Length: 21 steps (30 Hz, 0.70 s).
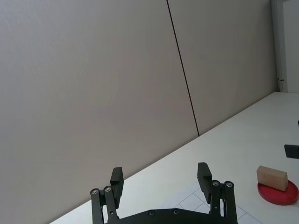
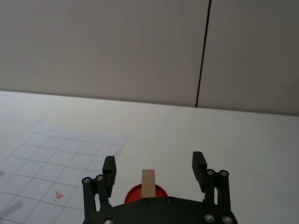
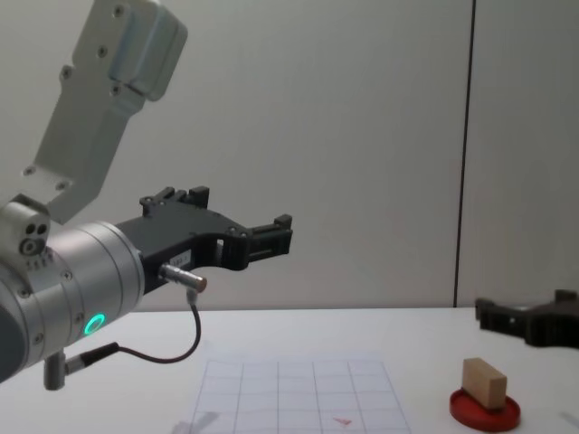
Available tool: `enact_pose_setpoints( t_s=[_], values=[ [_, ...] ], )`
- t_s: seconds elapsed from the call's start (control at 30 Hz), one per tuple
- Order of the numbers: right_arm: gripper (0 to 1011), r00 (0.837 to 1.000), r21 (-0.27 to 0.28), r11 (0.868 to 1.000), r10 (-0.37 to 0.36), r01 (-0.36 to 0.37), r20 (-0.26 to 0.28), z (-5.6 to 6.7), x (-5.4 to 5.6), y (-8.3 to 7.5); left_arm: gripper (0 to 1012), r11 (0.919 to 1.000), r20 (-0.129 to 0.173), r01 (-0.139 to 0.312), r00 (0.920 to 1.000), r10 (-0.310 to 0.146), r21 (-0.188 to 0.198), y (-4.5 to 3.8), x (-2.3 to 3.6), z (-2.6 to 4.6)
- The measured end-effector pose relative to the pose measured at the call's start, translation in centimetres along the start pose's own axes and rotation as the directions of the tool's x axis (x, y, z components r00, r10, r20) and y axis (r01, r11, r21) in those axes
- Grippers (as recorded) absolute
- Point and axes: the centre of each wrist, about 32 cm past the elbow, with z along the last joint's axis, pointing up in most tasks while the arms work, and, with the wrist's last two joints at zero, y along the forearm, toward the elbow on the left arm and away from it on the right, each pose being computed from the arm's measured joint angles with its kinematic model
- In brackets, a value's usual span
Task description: Use the one hand to pick up the stamp and affix it onto the A4 paper.
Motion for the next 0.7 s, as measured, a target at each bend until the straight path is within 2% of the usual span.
enact_pose_setpoints(
  t_s=[0.23,0.47,0.7],
  values=[
    [1001,1.0,0.073,0.997,0.019,-0.021,0.022,0.7,0.2,-1.7,1002,1.0,0.0,0.0,1.0,0.0,0.0,0.0,0.0,0.0],
    [1001,0.998,0.148,0.988,0.044,-0.051,0.046,1.5,0.2,-3.6,1002,1.0,0.0,0.0,1.0,0.0,0.0,0.0,0.0,0.0],
    [1001,0.997,0.173,0.983,0.054,-0.063,0.055,1.8,0.2,-4.2,1002,1.0,0.0,0.0,1.0,0.0,0.0,0.0,0.0,0.0]
  ],
)
